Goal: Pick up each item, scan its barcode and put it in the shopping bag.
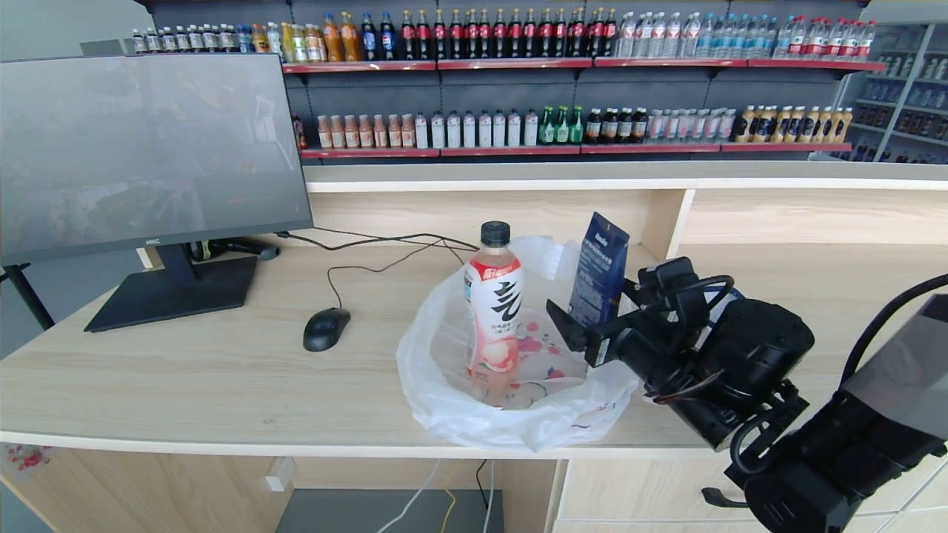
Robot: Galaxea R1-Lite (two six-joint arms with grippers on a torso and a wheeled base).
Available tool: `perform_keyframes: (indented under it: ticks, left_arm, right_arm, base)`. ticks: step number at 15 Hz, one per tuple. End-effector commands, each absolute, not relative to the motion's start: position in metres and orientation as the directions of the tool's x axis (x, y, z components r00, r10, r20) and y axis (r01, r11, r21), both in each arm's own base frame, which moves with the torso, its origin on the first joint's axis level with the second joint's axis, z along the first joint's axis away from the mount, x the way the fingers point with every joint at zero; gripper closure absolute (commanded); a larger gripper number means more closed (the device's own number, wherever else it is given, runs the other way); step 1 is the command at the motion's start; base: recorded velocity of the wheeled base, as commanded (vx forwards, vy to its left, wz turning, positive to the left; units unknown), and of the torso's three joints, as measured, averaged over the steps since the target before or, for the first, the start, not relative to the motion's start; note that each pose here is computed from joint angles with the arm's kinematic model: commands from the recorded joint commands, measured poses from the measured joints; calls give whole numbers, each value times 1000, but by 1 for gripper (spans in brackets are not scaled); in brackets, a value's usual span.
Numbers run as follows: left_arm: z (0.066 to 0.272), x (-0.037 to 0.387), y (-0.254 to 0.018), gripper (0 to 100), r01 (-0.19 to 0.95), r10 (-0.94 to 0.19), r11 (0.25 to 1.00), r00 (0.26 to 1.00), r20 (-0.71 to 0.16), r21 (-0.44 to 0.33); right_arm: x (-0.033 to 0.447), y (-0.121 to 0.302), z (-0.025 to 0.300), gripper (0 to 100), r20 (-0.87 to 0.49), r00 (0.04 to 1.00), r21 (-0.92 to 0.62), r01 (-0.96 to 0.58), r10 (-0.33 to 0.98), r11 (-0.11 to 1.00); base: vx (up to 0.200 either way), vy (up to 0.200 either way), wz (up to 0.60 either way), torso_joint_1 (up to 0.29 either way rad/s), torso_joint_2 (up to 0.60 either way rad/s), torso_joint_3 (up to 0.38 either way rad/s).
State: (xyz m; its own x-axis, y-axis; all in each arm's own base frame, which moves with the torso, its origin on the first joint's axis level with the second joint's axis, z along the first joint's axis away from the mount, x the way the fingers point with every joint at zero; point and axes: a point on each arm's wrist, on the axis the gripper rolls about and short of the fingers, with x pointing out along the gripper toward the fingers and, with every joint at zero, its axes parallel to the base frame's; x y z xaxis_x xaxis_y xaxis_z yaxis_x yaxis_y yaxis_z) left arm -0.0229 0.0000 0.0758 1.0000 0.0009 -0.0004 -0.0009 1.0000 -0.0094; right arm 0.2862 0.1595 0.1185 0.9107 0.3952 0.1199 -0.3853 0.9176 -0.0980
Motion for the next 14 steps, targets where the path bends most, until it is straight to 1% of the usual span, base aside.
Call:
perform_keyframes:
  ticks: [1, 5, 8, 11, 14]
  left_arm:
    - [76, -23, 0, 0, -2, 2, 1000, 1000, 0, -11]
    - [76, -23, 0, 0, -2, 2, 1000, 1000, 0, -11]
    - [76, -23, 0, 0, 0, 0, 1000, 1000, 0, -11]
    - [76, -23, 0, 0, -2, 2, 1000, 1000, 0, -11]
    - [76, -23, 0, 0, -2, 2, 1000, 1000, 0, -11]
  right_arm:
    - [277, 153, 131, 0, 147, 909, -95, -379, 390, 920]
    - [257, 144, 139, 0, 147, 907, -95, -384, 394, 919]
    - [228, 136, 145, 0, 138, 897, -96, -410, 420, 907]
    - [207, 123, 154, 0, 159, 894, -93, -408, 418, 908]
    - [162, 98, 156, 0, 159, 890, -95, -417, 428, 904]
  base:
    - [0, 0, 0, 0, 0, 0]
    - [0, 0, 0, 0, 0, 0]
    - [0, 0, 0, 0, 0, 0]
    - [0, 0, 0, 0, 0, 0]
    - [0, 0, 0, 0, 0, 0]
